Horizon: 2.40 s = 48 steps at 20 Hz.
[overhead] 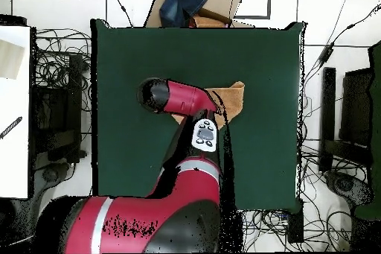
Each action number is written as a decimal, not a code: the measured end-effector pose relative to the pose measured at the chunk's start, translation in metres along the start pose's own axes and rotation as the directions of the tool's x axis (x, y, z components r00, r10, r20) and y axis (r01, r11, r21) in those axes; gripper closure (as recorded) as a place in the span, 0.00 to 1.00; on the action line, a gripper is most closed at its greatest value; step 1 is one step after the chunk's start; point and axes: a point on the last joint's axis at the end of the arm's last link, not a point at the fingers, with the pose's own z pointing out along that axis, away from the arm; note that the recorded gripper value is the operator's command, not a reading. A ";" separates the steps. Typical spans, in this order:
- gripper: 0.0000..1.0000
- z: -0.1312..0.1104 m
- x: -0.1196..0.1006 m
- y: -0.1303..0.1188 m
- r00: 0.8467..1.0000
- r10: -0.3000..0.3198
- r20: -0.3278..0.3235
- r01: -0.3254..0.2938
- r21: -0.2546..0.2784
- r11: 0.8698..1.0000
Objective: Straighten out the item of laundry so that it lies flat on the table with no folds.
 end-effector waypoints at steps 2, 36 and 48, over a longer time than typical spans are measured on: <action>0.00 -0.001 0.000 -0.009 1.000 0.015 -0.005 -0.015 -0.006 1.000; 0.00 -0.014 0.001 -0.085 1.000 -0.007 -0.013 0.006 -0.034 0.999; 0.00 -0.016 0.016 -0.023 0.995 -0.103 -0.006 0.103 -0.039 0.994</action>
